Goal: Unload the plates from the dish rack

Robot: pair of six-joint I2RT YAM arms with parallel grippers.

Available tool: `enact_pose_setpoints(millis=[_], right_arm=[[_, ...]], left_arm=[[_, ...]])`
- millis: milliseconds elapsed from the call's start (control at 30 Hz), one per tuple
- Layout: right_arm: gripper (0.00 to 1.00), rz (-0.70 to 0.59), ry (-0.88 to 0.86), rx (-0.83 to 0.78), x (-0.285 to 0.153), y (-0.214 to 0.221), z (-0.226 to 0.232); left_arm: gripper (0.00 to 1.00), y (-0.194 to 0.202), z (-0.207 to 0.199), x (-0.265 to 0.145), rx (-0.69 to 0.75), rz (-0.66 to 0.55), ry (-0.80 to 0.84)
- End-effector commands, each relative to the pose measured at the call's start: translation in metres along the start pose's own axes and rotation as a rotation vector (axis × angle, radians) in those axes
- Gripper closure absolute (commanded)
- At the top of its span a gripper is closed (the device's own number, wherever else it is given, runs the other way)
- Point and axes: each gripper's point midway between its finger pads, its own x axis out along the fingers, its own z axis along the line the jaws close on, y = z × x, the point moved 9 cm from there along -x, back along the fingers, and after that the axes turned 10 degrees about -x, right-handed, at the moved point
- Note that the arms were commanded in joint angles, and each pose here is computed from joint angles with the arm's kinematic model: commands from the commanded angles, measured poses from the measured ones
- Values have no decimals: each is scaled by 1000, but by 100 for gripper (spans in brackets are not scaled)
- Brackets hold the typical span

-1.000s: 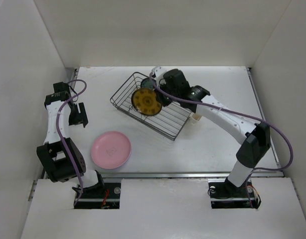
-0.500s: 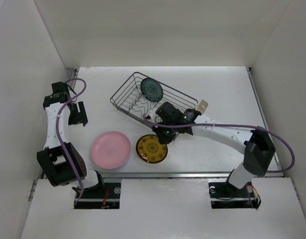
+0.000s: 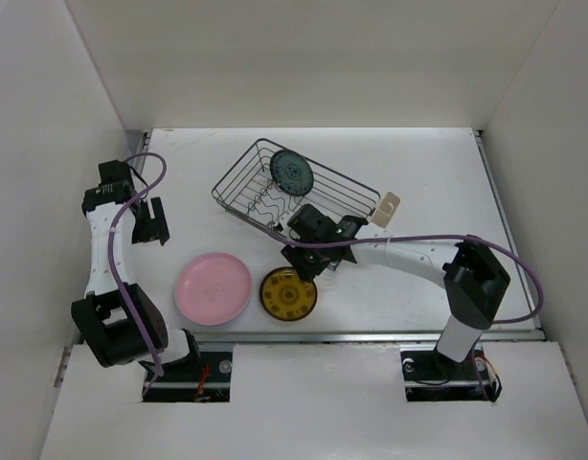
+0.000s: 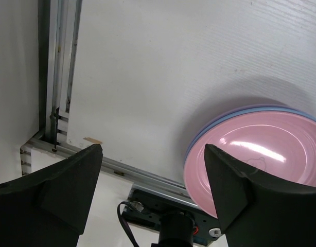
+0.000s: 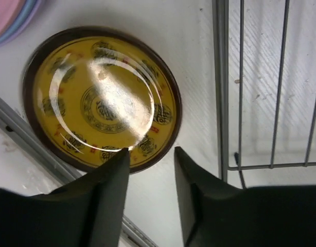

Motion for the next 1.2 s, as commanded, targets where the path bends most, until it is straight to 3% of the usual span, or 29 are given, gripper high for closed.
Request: enact_pose_setpoints(millis=[0,133,367,500,633,767,967,1067,1167], right_arm=[[51,-59,63,10,-3,-12,-5],[50,-96,61,2,-19,-19,-1],[42,-390,139,13,-93,-70,-8],[35,-534,368,109,-121,-105,-53],[32,-572,635,249,-133,-140,-117],[30,-474,653,268,-83,-158,-163],[30,-499,567,260,-36,-168,-194],[35,-482,552,271,-11,-167,-213],[46,-477,549,275,7,-173,-223]], left_arm=[[22,5,1,-10,13,-14,13],[22,5,2,-10,22,-16,4],[22,1,1,-12,21,-25,6],[22,-3,0,-9,22,-16,4],[22,-4,1,-9,23,-8,-6],[22,-10,1,-9,22,-14,-16],[22,-16,2,-6,23,-11,-48],[22,-17,2,0,27,9,-63],[22,-20,2,4,29,21,-76]])
